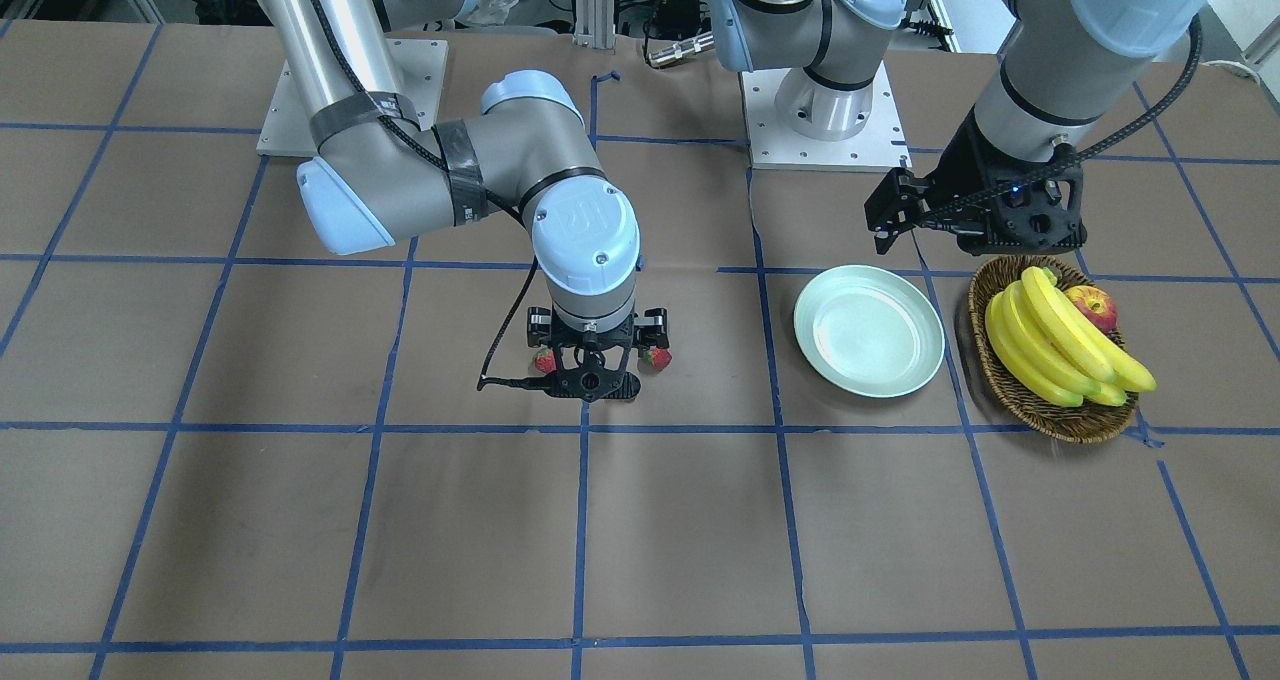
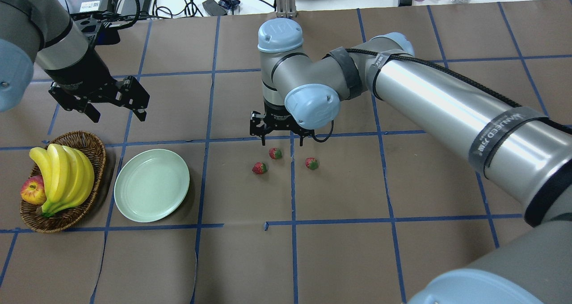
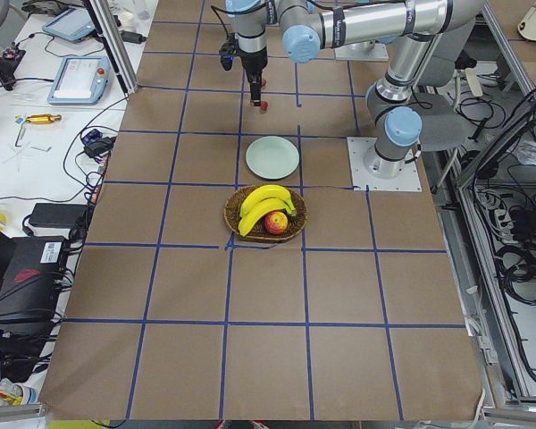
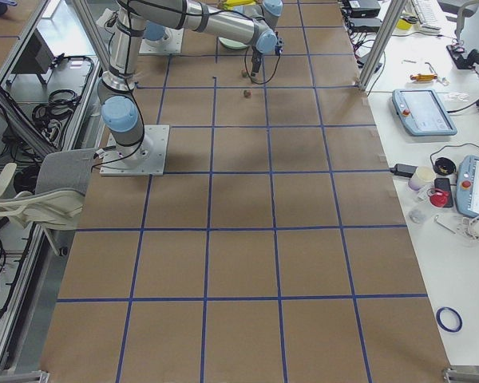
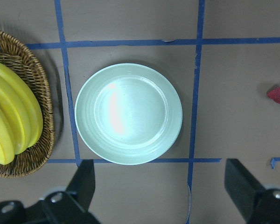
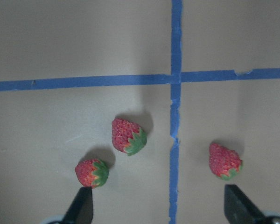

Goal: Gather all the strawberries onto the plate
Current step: 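Lower the strawberry beside the first one and open the right gripper, then move the right gripper over the last strawberry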

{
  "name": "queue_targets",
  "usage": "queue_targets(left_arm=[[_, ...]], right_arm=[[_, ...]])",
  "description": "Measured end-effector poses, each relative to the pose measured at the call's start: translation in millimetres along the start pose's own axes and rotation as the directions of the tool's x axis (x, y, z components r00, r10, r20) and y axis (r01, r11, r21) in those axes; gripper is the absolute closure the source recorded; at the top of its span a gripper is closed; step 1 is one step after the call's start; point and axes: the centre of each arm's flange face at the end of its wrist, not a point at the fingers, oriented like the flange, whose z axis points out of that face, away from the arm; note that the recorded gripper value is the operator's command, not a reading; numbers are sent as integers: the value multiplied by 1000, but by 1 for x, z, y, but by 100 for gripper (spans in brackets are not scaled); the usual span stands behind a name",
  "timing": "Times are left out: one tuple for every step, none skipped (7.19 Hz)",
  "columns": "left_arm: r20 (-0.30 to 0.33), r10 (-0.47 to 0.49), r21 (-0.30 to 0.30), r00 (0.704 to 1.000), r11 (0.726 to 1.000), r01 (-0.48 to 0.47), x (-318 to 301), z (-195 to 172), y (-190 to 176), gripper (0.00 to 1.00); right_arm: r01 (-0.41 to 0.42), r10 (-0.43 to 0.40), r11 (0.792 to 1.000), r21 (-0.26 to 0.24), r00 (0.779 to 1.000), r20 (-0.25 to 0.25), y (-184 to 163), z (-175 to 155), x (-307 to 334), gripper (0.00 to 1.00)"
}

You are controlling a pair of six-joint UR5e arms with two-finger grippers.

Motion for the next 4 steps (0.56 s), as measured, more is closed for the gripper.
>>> queue_targets(left_arm=[[15, 1, -3, 1000, 1000, -1, -2, 1, 0, 0], [39, 3, -10, 999, 1000, -3, -3, 2, 1, 0], [53, 4, -14, 999, 1000, -3, -4, 3, 1, 0], [58, 4, -18, 998, 1000, -3, -4, 5, 1, 0]], right_arm=[[70, -70, 997, -21, 997, -23, 4, 6, 8, 0], [146, -149, 987, -62, 988, -44, 12, 26, 18, 0], [211, -218, 972, -106, 974, -64, 18, 46, 32, 0], [264, -276, 955, -137, 958, -76, 20, 59, 45, 0]])
